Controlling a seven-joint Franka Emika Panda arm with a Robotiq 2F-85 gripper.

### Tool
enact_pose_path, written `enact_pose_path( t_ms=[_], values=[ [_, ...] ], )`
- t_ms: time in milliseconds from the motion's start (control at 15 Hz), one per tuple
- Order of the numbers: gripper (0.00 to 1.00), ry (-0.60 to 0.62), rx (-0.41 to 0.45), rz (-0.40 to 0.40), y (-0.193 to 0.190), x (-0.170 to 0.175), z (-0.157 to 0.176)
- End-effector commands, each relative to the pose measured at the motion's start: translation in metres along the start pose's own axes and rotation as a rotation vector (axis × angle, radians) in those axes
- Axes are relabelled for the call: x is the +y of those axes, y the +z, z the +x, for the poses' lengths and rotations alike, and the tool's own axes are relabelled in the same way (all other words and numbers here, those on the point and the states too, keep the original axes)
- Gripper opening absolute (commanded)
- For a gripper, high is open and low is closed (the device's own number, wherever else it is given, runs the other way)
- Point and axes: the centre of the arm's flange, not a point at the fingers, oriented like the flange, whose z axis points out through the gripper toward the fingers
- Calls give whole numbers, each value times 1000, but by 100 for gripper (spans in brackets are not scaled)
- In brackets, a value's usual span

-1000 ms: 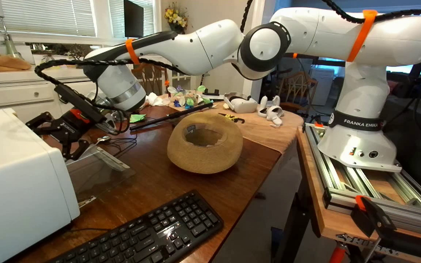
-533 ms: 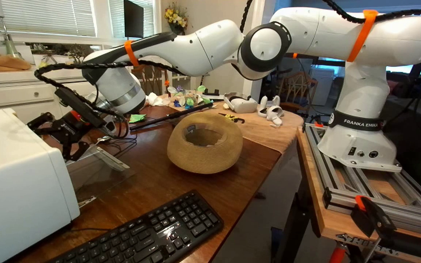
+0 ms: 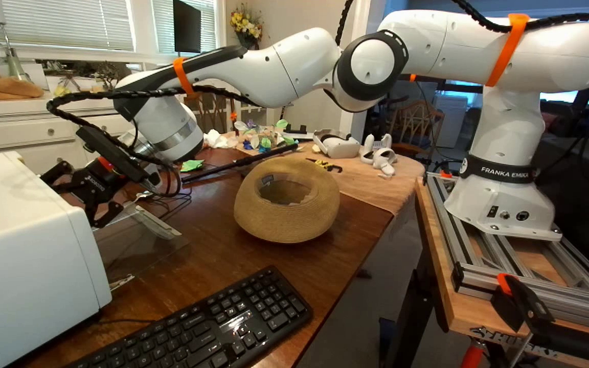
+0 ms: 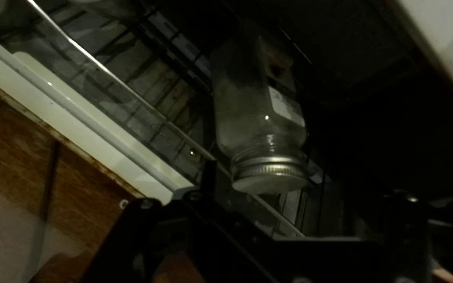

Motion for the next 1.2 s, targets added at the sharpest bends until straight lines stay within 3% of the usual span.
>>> enact_pose_path(
  t_ms=[0,133,200,533,1133],
  values=[
    [78,-7,5,-1,43,-15,25],
    [77,-9,3,-3,45,-14,24],
    [58,-10,2,-3,45,-14,23],
    [24,-13,3,-3,45,-14,23],
    [23,-10,36,7,39,-16,28]
  ],
)
